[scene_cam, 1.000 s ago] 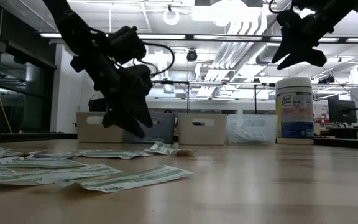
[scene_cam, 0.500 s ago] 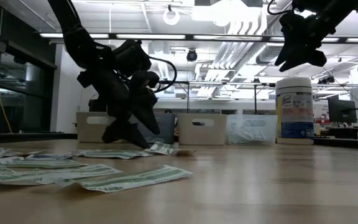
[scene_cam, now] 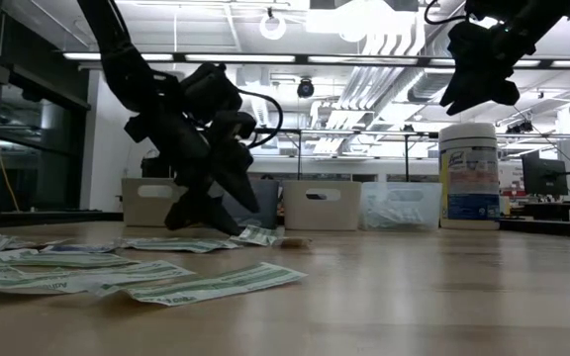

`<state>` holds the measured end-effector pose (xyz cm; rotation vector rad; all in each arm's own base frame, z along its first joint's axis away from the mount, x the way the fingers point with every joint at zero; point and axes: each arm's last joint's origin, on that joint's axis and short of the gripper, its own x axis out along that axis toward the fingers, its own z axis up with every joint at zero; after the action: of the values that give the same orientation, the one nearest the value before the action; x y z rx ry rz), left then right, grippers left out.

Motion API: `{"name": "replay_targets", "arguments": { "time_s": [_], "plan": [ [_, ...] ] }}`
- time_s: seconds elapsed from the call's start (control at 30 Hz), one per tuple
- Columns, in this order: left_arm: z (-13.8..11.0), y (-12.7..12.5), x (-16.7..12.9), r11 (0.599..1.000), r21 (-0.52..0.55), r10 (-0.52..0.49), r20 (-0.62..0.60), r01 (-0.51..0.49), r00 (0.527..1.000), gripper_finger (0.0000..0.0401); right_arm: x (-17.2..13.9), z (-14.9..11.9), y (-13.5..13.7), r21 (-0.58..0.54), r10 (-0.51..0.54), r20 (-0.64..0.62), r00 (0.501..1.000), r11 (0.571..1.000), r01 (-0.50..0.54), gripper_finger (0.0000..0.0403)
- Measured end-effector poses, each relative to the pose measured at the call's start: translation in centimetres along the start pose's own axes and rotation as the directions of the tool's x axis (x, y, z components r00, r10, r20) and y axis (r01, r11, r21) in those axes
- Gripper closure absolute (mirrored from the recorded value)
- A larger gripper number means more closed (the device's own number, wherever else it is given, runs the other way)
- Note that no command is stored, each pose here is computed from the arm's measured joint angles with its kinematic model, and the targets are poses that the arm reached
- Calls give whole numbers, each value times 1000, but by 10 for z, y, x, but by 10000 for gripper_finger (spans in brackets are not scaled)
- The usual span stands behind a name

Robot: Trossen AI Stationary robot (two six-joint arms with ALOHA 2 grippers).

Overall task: Pick & Place First Aid Supplies
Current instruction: Put the green bandage into the transparent bin

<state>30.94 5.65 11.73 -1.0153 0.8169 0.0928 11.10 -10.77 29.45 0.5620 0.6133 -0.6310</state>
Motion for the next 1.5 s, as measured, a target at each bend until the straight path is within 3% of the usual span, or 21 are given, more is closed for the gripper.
{"name": "replay_targets", "arguments": {
  "time_s": [0.7, 0.83, 1.2, 1.5],
  "plan": [
    [-9, -1, 24, 999, -26, 27, 55, -25, 998, 196, 0, -1, 0, -13, 14, -18, 1000, 1000, -14, 267],
    [-10, 1, 24, 999, -32, 44, 44, -42, 998, 231, 0, -2, 0, -14, 15, -23, 1000, 1000, -16, 267],
    [-10, 2, 24, 998, -11, 66, 55, -66, 996, 389, 0, -2, 0, -15, 16, -24, 1000, 1000, -16, 267],
    [-9, -2, 19, 997, 52, 58, 67, -61, 996, 400, 0, -2, 1, -19, 36, -28, 999, 999, -37, 267]
  ]
}}
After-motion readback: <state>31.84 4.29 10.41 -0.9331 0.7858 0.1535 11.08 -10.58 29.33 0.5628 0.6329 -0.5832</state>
